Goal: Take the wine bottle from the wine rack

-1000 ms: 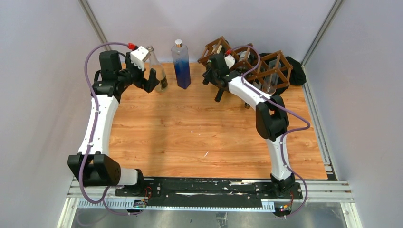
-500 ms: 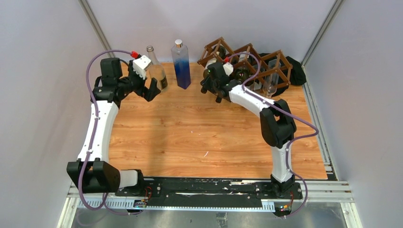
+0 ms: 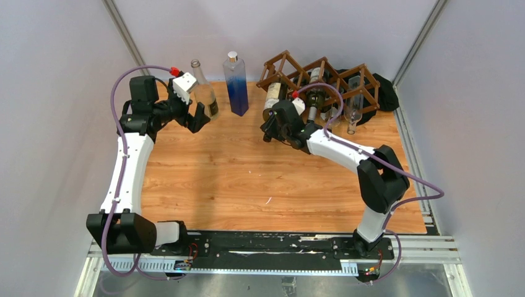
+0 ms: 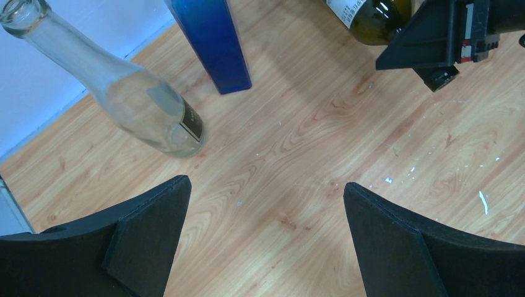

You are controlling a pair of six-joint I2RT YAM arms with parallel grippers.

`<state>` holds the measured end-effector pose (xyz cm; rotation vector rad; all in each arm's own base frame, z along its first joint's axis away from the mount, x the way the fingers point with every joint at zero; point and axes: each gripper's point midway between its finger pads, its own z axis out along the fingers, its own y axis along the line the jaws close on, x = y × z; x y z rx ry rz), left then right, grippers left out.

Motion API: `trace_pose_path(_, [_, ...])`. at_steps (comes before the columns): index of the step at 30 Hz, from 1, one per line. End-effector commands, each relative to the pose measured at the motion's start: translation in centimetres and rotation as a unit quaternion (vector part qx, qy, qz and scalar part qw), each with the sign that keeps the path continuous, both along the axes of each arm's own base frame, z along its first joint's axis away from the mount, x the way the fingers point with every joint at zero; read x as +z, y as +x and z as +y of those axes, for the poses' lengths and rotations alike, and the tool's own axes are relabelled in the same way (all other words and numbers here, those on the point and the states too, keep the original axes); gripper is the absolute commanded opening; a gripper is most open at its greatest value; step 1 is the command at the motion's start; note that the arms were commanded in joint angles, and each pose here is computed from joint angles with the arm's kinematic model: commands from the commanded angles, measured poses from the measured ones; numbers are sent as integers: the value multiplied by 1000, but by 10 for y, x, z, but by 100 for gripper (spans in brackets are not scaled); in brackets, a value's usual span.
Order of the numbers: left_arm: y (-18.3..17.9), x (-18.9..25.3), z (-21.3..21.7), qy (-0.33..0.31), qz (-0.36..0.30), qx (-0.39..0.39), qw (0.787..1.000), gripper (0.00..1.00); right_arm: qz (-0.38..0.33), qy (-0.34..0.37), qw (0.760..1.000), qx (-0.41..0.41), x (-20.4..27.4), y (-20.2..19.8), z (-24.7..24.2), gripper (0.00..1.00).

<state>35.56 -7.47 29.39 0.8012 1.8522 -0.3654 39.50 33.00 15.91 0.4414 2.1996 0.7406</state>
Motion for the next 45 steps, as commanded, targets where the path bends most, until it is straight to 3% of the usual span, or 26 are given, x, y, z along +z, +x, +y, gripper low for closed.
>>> trace_pose_path(1, [-8,3,-4,-12,-1,-11,1000,99,-53,40,997,34,41,-16,17,0])
trace_pose_path(11, [-20,5,-17,-18,-9,-43,999,99,-64,56,994,73,59,-65,8,0])
trace_pose_path(21, [-37,-1,-41,19,-20,-95,995,99,-90,75,988,97,89,-97,-11,0])
trace_pose_path(26, [-60,-5,-52,62,-49,-157,984,100,-55,49,984,163,81,-118,-6,0])
trace_pose_path(29, [-74,-12,-56,124,-98,-201,967,100,-25,36,975,217,73,-138,-2,0])
trace_pose_path(35, [-108,-24,-73,241,-212,-303,898,100,-9,21,956,293,72,-178,-14,0])
trace_pose_path(41, [-134,-46,-106,278,-244,-387,844,100,-12,25,934,357,89,-211,-16,0])
trace_pose_path(45, [-139,-55,-125,287,-261,-393,833,100,-6,33,916,400,102,-230,-10,0])
